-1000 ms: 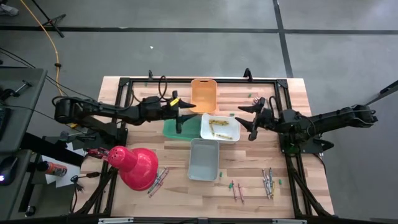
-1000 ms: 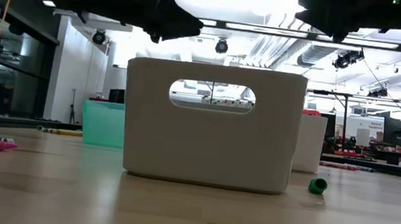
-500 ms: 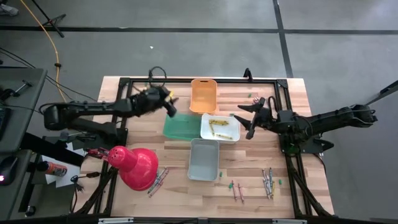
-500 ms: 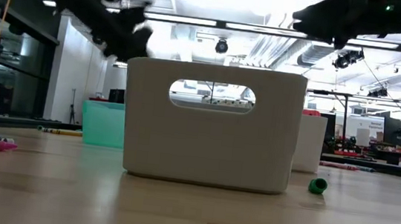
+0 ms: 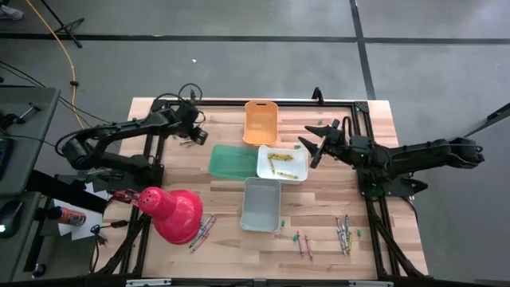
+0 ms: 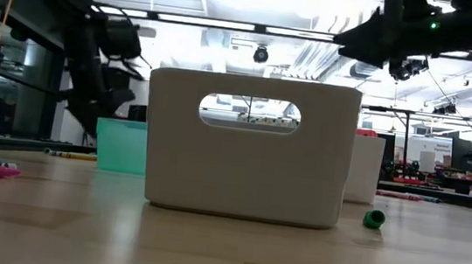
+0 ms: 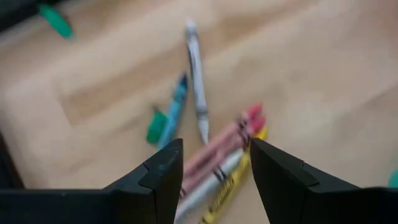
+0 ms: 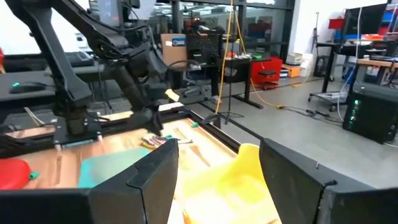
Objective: Sort crayons
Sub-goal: Put the yellow crayon into the white bin
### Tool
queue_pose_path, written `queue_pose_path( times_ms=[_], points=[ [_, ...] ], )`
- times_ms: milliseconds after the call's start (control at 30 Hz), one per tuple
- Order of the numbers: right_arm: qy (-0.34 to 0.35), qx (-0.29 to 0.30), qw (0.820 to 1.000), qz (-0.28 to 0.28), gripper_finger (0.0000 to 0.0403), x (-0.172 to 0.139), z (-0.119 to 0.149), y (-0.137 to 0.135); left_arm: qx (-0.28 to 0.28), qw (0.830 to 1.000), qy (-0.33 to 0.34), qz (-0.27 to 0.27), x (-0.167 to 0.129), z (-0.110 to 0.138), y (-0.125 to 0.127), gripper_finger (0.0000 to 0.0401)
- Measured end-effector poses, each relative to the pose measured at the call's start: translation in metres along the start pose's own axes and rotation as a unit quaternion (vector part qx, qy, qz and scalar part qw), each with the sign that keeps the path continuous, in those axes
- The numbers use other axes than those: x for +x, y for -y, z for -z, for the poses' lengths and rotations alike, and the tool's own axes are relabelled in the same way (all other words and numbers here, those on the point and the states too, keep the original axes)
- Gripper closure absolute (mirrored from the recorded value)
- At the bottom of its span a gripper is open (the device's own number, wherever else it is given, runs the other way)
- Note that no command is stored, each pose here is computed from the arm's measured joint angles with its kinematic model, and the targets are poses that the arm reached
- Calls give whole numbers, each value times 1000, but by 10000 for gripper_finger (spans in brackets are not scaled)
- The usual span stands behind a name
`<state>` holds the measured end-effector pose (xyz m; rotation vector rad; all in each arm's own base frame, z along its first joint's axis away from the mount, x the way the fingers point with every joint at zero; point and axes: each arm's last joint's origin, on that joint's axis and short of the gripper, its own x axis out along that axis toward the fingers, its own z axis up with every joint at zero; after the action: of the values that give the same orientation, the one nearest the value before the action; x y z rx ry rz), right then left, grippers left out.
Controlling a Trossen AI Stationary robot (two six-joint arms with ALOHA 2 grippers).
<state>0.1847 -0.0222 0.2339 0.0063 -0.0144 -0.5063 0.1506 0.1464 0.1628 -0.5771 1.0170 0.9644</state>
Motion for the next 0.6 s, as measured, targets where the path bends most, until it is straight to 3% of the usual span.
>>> queue_pose_path(
  times_ms=[233,600],
  points=[
    [-6,-3,1000,4,183,2,2,1,30,995,-91,-20,11,16,6,229],
    [-6,-3,1000,3,183,2,2,1,69,993,-94,-10,8,23,20,229]
  ],
)
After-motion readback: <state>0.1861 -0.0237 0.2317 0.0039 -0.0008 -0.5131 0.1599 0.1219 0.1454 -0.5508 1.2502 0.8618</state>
